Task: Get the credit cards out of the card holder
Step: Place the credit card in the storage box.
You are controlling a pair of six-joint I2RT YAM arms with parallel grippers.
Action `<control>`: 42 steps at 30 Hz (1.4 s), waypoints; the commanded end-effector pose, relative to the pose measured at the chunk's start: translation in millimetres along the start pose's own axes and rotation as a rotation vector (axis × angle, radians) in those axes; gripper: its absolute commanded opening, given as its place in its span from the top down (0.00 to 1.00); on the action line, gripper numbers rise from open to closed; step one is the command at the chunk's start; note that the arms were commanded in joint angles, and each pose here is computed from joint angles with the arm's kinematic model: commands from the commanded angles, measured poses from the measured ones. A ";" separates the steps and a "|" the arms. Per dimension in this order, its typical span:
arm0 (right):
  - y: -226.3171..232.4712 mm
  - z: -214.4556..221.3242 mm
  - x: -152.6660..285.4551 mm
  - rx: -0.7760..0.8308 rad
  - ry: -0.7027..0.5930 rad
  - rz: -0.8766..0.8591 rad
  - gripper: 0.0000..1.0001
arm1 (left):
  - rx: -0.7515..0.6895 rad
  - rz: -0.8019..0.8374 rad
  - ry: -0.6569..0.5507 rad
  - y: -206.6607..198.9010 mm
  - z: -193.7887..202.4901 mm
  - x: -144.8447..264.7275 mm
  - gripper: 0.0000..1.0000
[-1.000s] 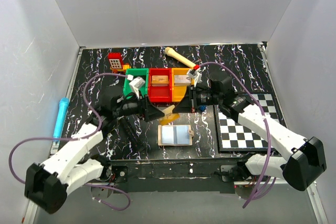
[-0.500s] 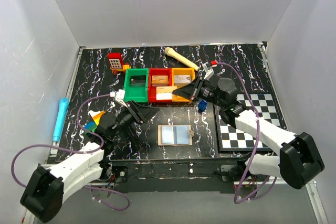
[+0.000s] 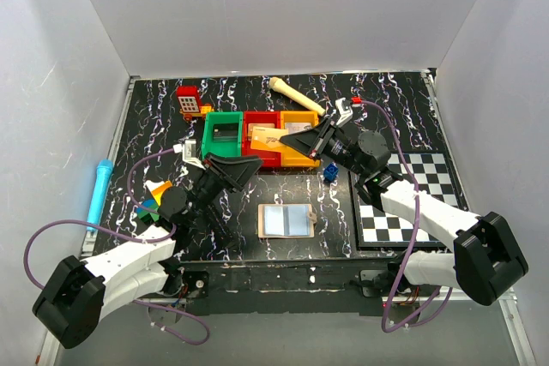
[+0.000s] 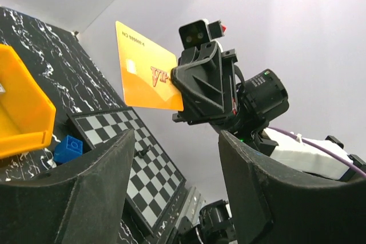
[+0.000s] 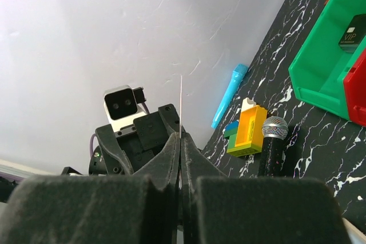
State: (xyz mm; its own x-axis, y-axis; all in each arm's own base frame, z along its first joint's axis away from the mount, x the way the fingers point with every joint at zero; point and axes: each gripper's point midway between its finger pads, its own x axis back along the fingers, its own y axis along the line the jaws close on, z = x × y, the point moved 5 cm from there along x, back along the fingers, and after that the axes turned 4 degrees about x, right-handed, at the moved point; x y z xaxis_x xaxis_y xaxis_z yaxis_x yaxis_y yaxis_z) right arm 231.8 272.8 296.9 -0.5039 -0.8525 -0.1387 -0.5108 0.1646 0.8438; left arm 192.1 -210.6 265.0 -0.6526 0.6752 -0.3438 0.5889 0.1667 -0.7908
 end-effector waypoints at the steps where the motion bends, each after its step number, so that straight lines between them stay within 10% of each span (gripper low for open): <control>1: 17.1 -8.8 -1.0 0.009 -0.040 -0.068 0.99 | -0.039 0.039 -0.081 -10.2 -13.9 -5.8 0.42; 22: 20.9 -5.3 -2.3 -0.062 -0.010 -0.104 0.99 | -0.052 0.127 -0.084 -18.9 -17.0 -30.4 0.53; 42: 17.2 -1.3 -4.1 -0.075 0.018 -0.100 0.99 | -0.034 0.130 -0.050 -11.2 -9.3 -38.3 0.84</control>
State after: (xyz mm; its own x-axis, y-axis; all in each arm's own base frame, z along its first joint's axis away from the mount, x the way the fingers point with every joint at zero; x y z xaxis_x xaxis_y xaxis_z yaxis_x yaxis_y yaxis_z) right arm 228.4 277.2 300.0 -0.4653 -0.8709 -0.1579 -0.4590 0.0849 0.8844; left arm 216.1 -231.5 271.8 -0.6179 0.6740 -0.4049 0.6400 0.1320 -0.7569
